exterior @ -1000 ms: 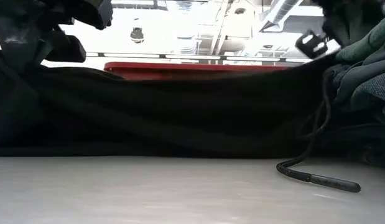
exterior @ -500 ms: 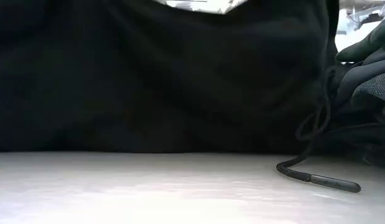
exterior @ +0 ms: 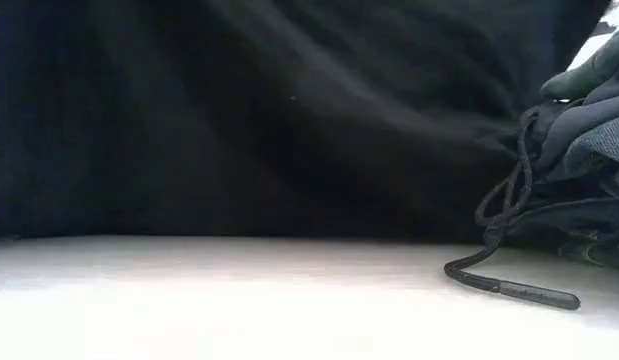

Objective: Fold laundry
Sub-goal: Fold the black shirt

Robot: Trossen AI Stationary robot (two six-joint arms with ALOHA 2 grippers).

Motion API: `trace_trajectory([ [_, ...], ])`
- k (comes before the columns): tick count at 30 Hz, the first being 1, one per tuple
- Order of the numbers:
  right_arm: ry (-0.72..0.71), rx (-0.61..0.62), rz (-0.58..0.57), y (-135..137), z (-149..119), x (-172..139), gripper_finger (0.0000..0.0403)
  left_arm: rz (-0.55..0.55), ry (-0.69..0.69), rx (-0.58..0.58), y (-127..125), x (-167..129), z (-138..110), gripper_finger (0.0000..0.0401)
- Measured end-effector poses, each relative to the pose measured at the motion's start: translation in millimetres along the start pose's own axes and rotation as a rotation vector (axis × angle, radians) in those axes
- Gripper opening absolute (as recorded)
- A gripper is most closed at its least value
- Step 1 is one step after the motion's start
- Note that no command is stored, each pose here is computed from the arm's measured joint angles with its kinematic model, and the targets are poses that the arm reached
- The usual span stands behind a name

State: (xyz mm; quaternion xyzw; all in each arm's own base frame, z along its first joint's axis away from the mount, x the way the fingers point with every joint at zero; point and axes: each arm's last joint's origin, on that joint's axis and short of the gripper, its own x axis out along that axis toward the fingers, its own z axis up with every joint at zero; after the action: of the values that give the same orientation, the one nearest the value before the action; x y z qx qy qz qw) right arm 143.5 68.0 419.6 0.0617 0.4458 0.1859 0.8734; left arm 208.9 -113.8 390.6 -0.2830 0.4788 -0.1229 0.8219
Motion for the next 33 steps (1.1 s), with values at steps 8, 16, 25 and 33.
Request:
trace_trajectory([
  [8,0.084,0.0,0.115,37,-2,20,0.0013,-0.079,0.088,0.045,-17,63,12,0.0],
  [16,0.008,-0.045,-0.193,12,9,26,0.0013,-0.156,0.146,0.073,-2,74,32,0.0],
  [25,0.181,0.093,-0.475,-40,-2,72,0.0013,0.037,0.279,-0.003,36,100,8,0.0],
  [33,0.14,0.18,-0.75,-87,-24,127,0.0013,0.052,0.264,-0.062,66,136,-11,0.0],
])
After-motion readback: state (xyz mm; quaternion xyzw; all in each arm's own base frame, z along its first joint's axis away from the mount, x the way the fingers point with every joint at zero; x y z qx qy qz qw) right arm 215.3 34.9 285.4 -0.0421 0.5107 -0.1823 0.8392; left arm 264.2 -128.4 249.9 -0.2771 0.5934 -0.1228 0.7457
